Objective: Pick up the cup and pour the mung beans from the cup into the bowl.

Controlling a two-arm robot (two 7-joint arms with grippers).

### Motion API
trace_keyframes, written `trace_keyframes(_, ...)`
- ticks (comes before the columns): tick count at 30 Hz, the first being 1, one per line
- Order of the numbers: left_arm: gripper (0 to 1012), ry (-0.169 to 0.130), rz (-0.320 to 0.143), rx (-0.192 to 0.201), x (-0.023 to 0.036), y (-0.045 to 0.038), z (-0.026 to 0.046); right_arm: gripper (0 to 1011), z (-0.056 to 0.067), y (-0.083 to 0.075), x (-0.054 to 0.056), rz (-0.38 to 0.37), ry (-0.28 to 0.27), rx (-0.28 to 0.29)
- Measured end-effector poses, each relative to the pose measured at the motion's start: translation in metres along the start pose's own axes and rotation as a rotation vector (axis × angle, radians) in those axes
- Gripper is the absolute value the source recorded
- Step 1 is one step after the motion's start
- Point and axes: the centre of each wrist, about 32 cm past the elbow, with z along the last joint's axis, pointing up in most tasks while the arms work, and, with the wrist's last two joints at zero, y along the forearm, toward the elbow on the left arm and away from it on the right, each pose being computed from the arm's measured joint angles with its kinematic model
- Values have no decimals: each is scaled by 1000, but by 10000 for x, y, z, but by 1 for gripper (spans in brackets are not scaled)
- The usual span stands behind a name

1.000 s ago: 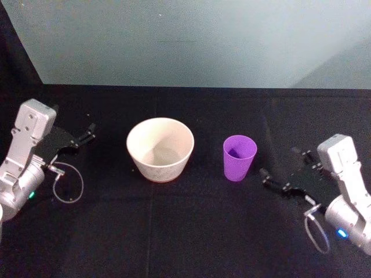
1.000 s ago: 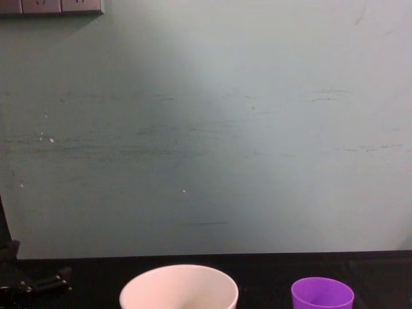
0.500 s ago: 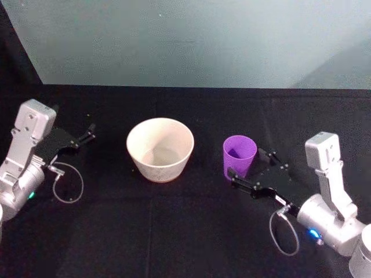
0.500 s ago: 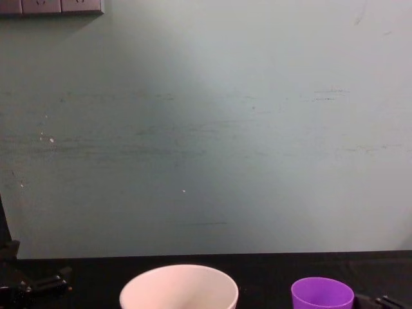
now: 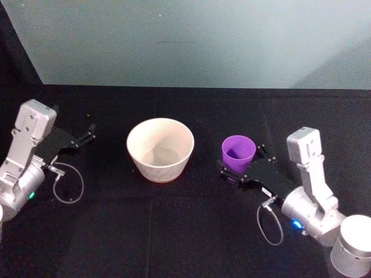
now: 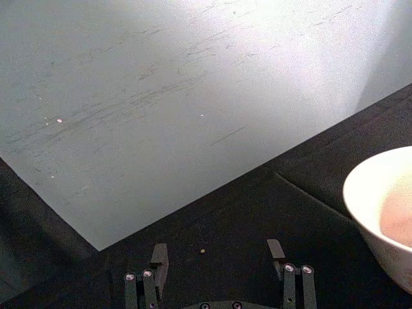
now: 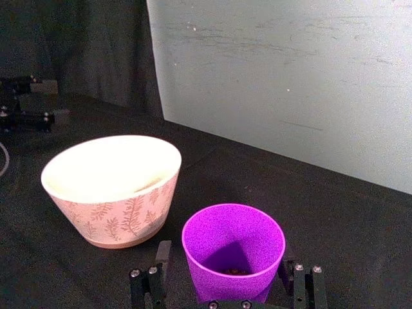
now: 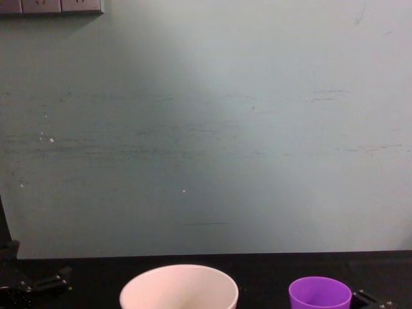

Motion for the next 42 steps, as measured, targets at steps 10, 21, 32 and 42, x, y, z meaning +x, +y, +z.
trace_keyframes(10,1000,0,0,0,0,0,0,906,-97,43,-32,-16,-30,4)
trace_keyframes(21,1000,0,0,0,0,0,0,731,-56,28,-13,-27,-29,27)
trace_keyframes(32,1000,0,0,0,0,0,0,724,308,7,19,-22,10,106)
trace_keyframes(42,1000,0,0,0,0,0,0,723,413,36,14,-30,29,95)
